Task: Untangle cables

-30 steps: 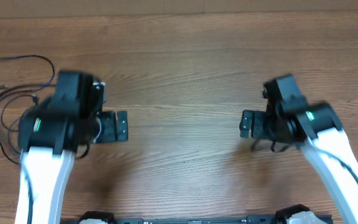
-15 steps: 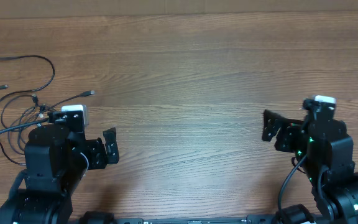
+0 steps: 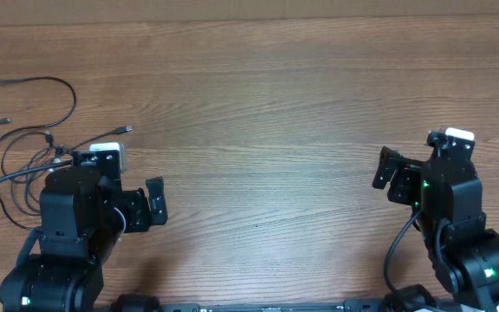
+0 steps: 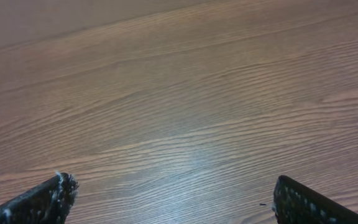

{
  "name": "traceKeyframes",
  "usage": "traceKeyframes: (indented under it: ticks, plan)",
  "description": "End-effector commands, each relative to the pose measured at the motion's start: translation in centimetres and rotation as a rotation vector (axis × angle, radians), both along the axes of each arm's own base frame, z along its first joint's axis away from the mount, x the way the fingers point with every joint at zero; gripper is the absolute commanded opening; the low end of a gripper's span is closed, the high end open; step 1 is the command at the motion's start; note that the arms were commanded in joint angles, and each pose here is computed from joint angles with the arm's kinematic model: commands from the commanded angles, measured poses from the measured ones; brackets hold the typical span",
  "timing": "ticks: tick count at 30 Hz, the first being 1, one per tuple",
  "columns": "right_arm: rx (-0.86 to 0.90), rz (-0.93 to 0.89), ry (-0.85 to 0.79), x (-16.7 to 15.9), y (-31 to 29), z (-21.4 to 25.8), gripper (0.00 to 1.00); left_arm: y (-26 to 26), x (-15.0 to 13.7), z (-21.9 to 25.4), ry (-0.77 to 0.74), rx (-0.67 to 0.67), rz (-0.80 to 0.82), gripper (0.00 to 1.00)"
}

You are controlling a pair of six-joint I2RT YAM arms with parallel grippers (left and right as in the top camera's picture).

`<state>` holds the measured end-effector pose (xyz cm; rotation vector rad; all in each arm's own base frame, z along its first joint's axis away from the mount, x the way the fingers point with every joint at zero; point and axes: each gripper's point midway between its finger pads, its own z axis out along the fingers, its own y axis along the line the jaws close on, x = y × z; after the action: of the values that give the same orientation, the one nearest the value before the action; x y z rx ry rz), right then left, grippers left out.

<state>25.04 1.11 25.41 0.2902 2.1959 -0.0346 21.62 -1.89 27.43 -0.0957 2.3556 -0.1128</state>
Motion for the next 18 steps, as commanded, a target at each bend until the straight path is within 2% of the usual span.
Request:
traceKeyframes:
  ticks: [1,13,18]
  plan:
    - [-0.022,-0.008,0.015,0.1,-0.2,-0.5,1.00,0.2,0.0,-0.2,0.006,0.007,0.010,0.99]
    - [-0.038,-0.007,0.069,0.8,0.0,-1.8,1.00,0.2,0.0,-0.2,0.006,0.007,0.010,0.99]
    - [-0.049,-0.005,0.110,-0.3,-0.3,-2.4,1.00,0.2,0.0,-0.2,0.006,0.007,0.010,1.00]
